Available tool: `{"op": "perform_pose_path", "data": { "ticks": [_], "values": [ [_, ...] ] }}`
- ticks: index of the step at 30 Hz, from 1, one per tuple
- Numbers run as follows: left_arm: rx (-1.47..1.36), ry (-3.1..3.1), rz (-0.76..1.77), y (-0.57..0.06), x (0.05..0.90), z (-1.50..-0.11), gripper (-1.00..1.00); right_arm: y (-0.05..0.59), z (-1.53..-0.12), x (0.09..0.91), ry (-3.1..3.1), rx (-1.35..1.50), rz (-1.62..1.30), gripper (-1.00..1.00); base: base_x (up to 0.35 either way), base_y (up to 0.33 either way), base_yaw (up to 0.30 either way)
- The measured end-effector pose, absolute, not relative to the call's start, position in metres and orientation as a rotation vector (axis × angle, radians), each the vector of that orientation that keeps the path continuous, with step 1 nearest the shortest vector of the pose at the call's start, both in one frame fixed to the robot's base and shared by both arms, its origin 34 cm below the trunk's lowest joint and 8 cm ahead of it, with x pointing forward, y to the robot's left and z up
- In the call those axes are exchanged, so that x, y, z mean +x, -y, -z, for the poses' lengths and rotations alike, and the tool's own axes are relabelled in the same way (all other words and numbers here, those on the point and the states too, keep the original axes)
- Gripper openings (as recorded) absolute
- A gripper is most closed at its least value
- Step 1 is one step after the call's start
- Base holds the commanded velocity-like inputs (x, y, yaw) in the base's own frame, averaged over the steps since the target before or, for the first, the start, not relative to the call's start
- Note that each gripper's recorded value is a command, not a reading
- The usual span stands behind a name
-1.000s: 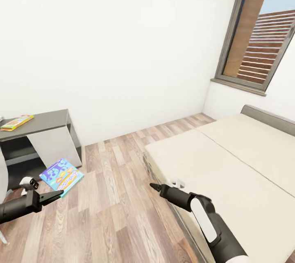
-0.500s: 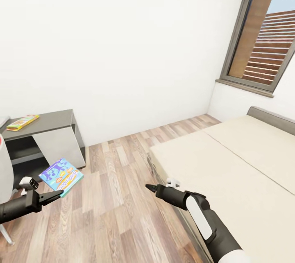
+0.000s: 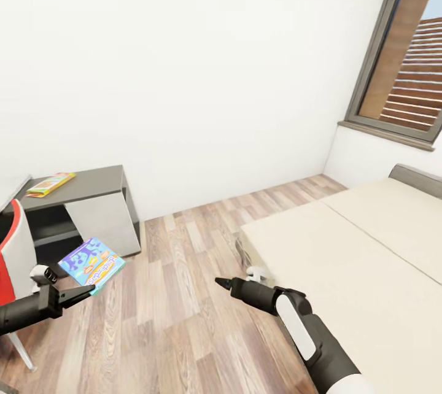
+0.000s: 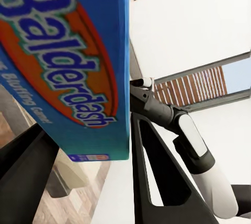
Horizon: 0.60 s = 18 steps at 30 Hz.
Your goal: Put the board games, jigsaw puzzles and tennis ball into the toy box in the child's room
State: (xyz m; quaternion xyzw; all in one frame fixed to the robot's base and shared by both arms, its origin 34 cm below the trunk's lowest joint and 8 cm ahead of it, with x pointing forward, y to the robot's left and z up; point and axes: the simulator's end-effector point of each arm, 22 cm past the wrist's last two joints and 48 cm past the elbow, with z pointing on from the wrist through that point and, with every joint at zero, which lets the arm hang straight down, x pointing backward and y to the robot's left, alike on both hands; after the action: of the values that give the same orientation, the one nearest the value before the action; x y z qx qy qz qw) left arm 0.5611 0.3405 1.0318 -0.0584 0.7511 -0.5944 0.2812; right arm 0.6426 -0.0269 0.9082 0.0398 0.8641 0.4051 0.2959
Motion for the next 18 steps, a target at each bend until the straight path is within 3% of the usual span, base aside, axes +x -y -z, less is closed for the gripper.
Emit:
{"op": "perform_pose_path", "data": {
  "ticks": [7,18],
  "values": [
    [-0.153,-2.006,1.594,-0.340,0.561,-1.034,-1.00,0.027,-0.913,0.644,-2.287,0.102,-1.074,1.00,0.001,0.027,0.196],
    [-0.153,-2.006,1.593,-0.341,0.561,-1.035,-1.00,0.026,-0.928,0.649,-2.249,0.086,-1.073,1.00,0.000,0.001,0.015]
  ]
}}
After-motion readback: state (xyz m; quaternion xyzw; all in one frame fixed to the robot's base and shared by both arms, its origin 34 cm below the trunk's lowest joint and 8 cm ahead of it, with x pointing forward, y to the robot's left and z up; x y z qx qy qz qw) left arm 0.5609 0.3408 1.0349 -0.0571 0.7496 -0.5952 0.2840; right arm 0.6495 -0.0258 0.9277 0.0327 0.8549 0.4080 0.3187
